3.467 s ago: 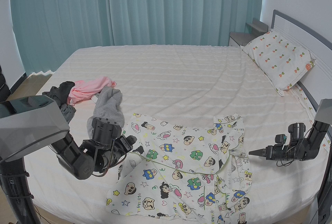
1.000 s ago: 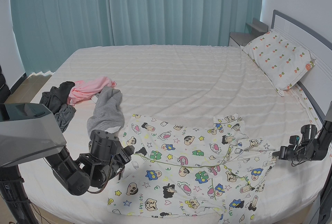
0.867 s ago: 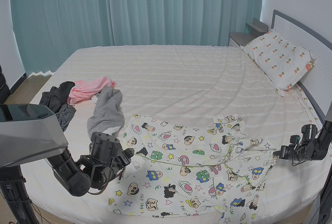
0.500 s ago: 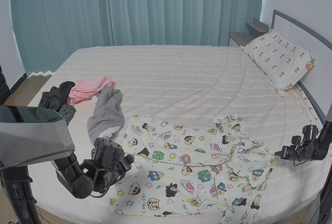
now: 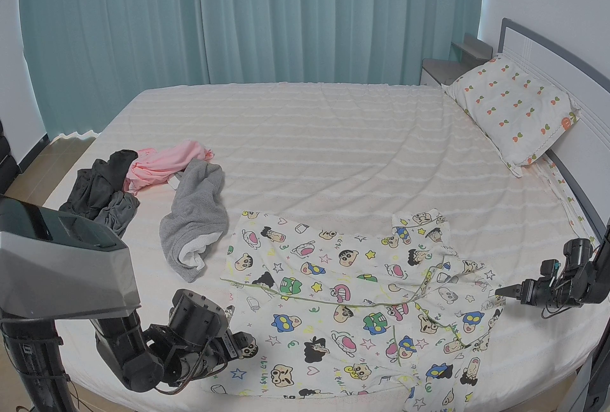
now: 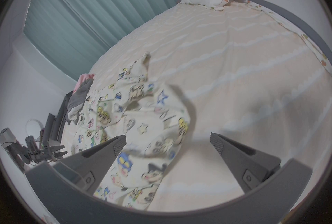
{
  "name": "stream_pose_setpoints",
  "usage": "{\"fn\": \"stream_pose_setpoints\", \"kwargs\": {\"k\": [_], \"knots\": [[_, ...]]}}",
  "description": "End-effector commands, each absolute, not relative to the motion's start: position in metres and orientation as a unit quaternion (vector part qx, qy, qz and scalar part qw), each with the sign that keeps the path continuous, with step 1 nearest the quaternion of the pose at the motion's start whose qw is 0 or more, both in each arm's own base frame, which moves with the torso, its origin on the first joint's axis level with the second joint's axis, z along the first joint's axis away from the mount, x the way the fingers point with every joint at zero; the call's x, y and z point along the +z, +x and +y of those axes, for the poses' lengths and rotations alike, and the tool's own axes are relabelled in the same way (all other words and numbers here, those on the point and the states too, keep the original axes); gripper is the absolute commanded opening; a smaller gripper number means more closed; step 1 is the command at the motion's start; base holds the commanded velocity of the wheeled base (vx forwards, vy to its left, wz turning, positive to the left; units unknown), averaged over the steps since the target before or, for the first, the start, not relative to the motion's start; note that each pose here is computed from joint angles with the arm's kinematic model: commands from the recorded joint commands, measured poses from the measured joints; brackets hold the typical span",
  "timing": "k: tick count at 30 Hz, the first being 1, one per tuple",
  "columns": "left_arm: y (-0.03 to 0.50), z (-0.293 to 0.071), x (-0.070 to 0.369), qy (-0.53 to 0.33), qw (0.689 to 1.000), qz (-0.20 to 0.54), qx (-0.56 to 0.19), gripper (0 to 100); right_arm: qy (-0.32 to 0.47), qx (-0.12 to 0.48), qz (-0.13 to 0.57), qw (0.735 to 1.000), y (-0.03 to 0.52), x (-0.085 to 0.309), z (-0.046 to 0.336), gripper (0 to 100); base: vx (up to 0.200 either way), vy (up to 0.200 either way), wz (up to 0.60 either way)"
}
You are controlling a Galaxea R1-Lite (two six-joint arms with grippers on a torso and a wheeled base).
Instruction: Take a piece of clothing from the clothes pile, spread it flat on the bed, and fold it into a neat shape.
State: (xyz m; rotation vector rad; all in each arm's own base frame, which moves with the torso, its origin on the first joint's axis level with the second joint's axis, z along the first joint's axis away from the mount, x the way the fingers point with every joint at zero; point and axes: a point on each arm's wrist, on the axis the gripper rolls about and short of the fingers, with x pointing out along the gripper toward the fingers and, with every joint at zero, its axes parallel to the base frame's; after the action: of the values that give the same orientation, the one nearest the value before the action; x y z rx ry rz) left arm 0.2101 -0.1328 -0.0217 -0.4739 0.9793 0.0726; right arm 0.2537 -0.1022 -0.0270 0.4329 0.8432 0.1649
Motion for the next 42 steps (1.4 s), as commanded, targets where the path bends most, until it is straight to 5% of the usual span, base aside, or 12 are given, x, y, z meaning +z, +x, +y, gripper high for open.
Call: {"fn": "stream_pose_setpoints", "kwargs": {"k": [1,11,28,42], "knots": [[0.189,-0.129,-0.024,-0.192,0.846,0.497,0.014,100,0.2,0.109,0.401,0.887,0.235,-0.015,-0.085,100,0.0,0.0,0.0],[0.181,-0.132,-0.023,-0.217,0.838,0.501,0.023,100,0.186,0.143,0.41,0.881,0.213,-0.026,-0.057,100,0.0,0.0,0.0],[0.178,-0.132,-0.023,-0.233,0.834,0.499,0.036,100,0.187,0.158,0.434,0.867,0.19,-0.051,-0.043,100,-0.176,0.0,0.0],[0.187,-0.136,-0.017,-0.273,0.854,0.44,0.048,100,0.09,0.211,0.462,0.857,0.199,-0.075,0.002,100,0.0,0.0,0.0]]}}
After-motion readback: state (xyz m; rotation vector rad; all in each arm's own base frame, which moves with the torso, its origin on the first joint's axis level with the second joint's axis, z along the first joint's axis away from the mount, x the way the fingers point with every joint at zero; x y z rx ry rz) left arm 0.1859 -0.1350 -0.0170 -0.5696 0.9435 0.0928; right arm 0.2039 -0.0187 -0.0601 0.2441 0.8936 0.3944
